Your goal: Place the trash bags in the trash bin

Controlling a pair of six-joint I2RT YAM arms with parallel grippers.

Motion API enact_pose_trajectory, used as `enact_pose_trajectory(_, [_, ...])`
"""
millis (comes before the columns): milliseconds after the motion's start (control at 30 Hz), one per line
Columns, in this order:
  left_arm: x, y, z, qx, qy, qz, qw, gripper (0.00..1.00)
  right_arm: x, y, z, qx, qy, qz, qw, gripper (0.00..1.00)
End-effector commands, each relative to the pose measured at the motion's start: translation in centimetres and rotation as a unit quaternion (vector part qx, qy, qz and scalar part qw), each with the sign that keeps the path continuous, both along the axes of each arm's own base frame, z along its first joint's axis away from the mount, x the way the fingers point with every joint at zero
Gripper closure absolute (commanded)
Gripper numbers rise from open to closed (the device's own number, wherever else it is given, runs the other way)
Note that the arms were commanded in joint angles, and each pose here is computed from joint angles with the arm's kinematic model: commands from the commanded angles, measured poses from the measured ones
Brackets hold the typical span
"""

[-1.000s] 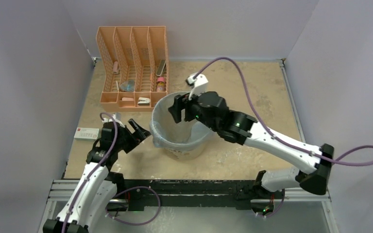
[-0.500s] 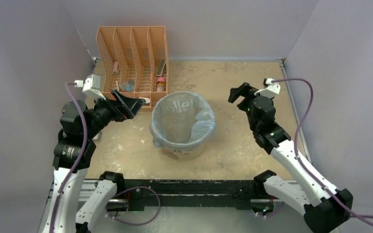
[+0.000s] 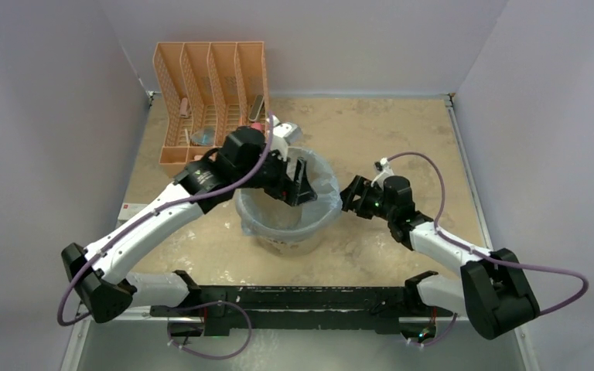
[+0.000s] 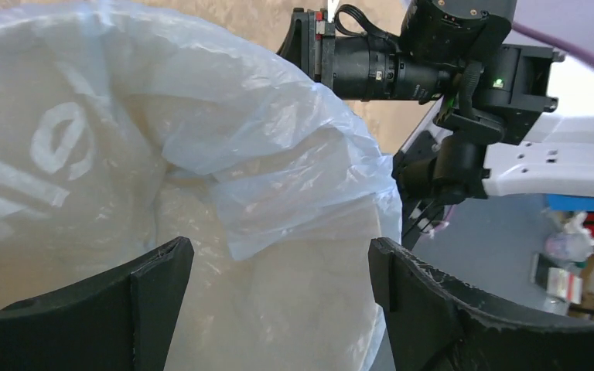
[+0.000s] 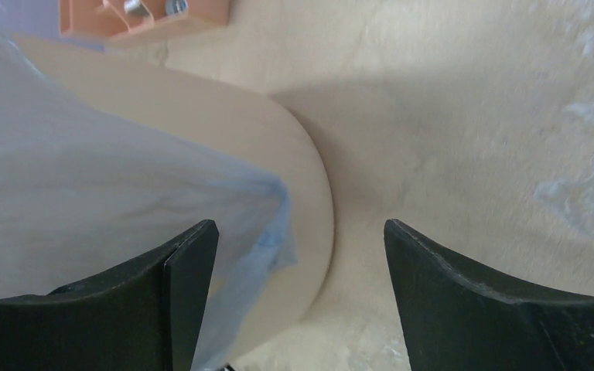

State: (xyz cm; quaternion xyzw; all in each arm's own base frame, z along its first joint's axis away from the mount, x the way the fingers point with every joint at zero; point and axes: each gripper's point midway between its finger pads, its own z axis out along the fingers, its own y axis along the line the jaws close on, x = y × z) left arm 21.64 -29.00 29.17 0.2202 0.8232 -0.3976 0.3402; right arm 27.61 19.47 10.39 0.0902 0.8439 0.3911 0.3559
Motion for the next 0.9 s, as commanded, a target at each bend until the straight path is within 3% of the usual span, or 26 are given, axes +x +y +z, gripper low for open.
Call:
enact_pose_trajectory(0, [1.8,-0.5,0.5,0.058,-0.055,0.051,0.996,0.16,-2.5,1.5,-0.7,0.039,0.005,0.067,0.997,0.20])
enact_pose_trajectory(133, [1.7,-2.0,-3.3,0.121,-0.024,0.035,0.992,0.18,-3.8,1.5,-1.5,0.057,0.011,0.072,0.996,0.21])
enact_pose_trajectory(233, [2.3,-1.3,-5.8,0.166,-0.006,0.071,0.984,0.22,-4.2,1.4,-1.5,0.063,0.015,0.070,0.995,0.21])
enact_pose_trajectory(367, [2.1,-1.6,-7.1,0.161,0.003,0.069,0.985,0.30,-4.2,1.0,-1.3,0.055,0.015,0.060,0.997,0.20])
enact_pose_trajectory(667, [0.7,-2.7,-13.6,0.202,0.059,0.009,0.978,0.28,-2.7,-0.1,1.1,0.024,-0.020,0.026,0.999,0.15])
enact_pose_trajectory(867, [-0.2,-2.6,-14.4,0.193,0.072,0.003,0.979,0.28,-2.3,-0.3,2.3,0.019,-0.037,0.021,0.999,0.14])
